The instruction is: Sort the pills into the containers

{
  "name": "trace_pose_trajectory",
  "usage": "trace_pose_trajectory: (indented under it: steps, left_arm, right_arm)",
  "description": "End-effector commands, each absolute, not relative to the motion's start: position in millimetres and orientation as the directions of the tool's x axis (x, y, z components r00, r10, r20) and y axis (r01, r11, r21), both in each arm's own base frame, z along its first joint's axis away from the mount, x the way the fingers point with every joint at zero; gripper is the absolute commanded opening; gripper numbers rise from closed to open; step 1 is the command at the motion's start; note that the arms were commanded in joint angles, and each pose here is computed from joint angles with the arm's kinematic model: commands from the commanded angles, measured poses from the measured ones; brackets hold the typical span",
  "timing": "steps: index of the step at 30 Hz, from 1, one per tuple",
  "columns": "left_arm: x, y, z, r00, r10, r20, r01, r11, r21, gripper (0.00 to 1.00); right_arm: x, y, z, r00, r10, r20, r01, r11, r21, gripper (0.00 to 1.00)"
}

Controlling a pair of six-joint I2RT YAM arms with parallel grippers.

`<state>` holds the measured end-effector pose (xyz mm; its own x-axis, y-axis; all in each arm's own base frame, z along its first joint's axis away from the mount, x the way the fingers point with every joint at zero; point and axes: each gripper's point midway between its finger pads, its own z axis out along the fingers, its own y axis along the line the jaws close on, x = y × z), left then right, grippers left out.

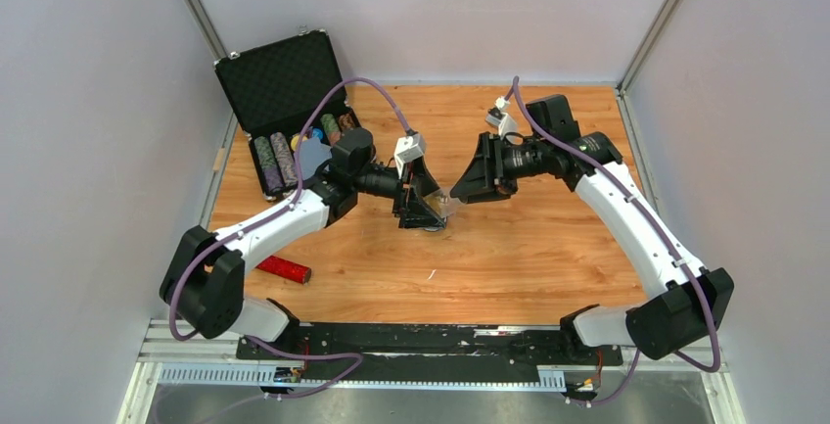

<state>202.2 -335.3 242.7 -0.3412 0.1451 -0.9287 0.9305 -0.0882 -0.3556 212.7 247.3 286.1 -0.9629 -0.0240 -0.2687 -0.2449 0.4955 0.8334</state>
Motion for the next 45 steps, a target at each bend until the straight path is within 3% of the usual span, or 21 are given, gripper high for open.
trace_pose_trajectory:
  steps: [1, 6, 8, 14, 23, 27, 33, 35, 37, 39, 42, 45]
  left_arm:
    - [192, -337, 254, -0.332, 0.134, -0.934, 0.92, -0.171, -0.352, 0.85]
    - [193, -336, 253, -0.333, 0.132, -0.934, 0.925, -0.148, -0.35, 0.79]
    - [191, -335, 252, -0.342, 0.146, -0.928, 0.919, -0.152, -0.363, 0.84]
    - [185, -327, 245, -0.327, 0.23, -0.917, 0.919, -0.147, -0.365, 0.88]
    - [186, -327, 242, -0.362, 0.248, -0.899, 0.907, -0.128, -0.4, 0.86]
    - [184, -327, 240, -0.369, 0.254, -0.894, 0.901, -0.138, -0.412, 0.75]
    - [188, -328, 239, -0.365, 0.255, -0.896, 0.907, -0.121, -0.404, 0.4]
    - [193, -328, 239, -0.355, 0.251, -0.9, 0.917, -0.094, -0.388, 0.31]
    - [200, -328, 240, -0.344, 0.246, -0.906, 0.929, -0.054, -0.367, 0.23]
    - [209, -327, 237, -0.33, 0.25, -0.91, 0.94, 0.0, -0.34, 0.19]
    - [220, -324, 234, -0.287, 0.256, -0.923, 0.958, 0.063, -0.28, 0.18]
    - [227, -323, 237, -0.253, 0.248, -0.935, 0.967, 0.096, -0.237, 0.18]
  right_arm:
    - [212, 256, 309, -0.933, -0.062, -0.355, -0.347, 0.417, 0.84, 0.17]
    - [210, 256, 303, -0.933, -0.079, -0.352, -0.352, 0.416, 0.838, 0.17]
    - [209, 257, 300, -0.929, -0.088, -0.359, -0.361, 0.423, 0.831, 0.19]
    - [208, 259, 292, -0.926, -0.103, -0.363, -0.369, 0.443, 0.817, 0.2]
    - [210, 262, 274, -0.931, -0.128, -0.342, -0.36, 0.478, 0.801, 0.22]
    - [211, 263, 275, -0.928, -0.129, -0.35, -0.368, 0.475, 0.799, 0.22]
    - [211, 264, 274, -0.924, -0.128, -0.36, -0.376, 0.468, 0.799, 0.26]
    - [212, 262, 269, -0.931, -0.112, -0.348, -0.357, 0.488, 0.796, 0.45]
    - [222, 258, 261, -0.942, -0.051, -0.332, -0.303, 0.557, 0.774, 0.74]
    - [228, 258, 259, -0.949, -0.006, -0.315, -0.26, 0.581, 0.771, 0.85]
    - [234, 262, 262, -0.962, 0.048, -0.268, -0.192, 0.576, 0.795, 0.87]
    - [239, 267, 266, -0.972, 0.081, -0.221, -0.137, 0.566, 0.813, 0.73]
